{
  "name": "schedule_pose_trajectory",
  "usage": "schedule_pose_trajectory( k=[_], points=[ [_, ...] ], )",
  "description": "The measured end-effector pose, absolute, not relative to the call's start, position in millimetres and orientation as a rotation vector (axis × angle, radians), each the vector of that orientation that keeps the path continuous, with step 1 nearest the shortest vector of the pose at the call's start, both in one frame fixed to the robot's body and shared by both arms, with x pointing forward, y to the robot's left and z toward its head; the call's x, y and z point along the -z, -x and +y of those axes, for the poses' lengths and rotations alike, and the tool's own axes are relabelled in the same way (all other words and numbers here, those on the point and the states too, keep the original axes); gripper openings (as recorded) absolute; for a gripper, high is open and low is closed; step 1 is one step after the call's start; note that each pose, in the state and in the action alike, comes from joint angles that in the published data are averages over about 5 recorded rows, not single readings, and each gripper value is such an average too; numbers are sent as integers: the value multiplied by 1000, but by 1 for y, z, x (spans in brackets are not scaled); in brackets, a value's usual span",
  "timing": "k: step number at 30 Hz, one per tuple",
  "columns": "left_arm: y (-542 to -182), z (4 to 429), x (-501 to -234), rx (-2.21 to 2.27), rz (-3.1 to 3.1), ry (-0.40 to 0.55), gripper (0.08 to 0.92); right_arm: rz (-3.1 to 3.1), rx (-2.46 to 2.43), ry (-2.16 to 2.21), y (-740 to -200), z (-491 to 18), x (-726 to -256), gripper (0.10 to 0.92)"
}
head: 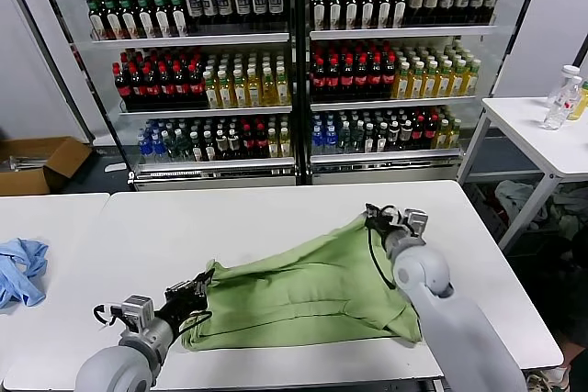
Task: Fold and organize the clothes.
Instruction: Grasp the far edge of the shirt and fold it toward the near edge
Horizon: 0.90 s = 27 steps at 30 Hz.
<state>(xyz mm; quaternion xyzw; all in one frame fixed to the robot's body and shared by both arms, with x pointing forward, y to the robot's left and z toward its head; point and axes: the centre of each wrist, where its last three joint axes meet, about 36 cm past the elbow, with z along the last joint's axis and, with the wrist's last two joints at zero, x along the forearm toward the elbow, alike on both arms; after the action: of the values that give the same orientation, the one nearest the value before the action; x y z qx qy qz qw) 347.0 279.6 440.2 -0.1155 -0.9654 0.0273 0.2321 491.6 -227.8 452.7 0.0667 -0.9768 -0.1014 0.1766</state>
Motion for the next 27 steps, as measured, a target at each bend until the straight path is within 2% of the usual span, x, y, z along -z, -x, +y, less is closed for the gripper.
schedule_pose_trajectory(
  k=[9, 17, 21, 27],
  points=[
    [-340, 280, -438, -64, -2624, 325, 86, -2796, 268, -183, -417, -239, -434, 111],
    [-335, 280, -430, 5, -2598, 318, 90, -2770, 185, -144, -386, -252, -413, 127],
    [-335, 281, -427, 54, -2597, 294, 152, -2757, 143, -153, -374, -251, -406, 219],
    [-329, 274, -421, 108, -2609, 225, 322, -2756, 89, -173, -358, -248, -401, 393]
  ],
)
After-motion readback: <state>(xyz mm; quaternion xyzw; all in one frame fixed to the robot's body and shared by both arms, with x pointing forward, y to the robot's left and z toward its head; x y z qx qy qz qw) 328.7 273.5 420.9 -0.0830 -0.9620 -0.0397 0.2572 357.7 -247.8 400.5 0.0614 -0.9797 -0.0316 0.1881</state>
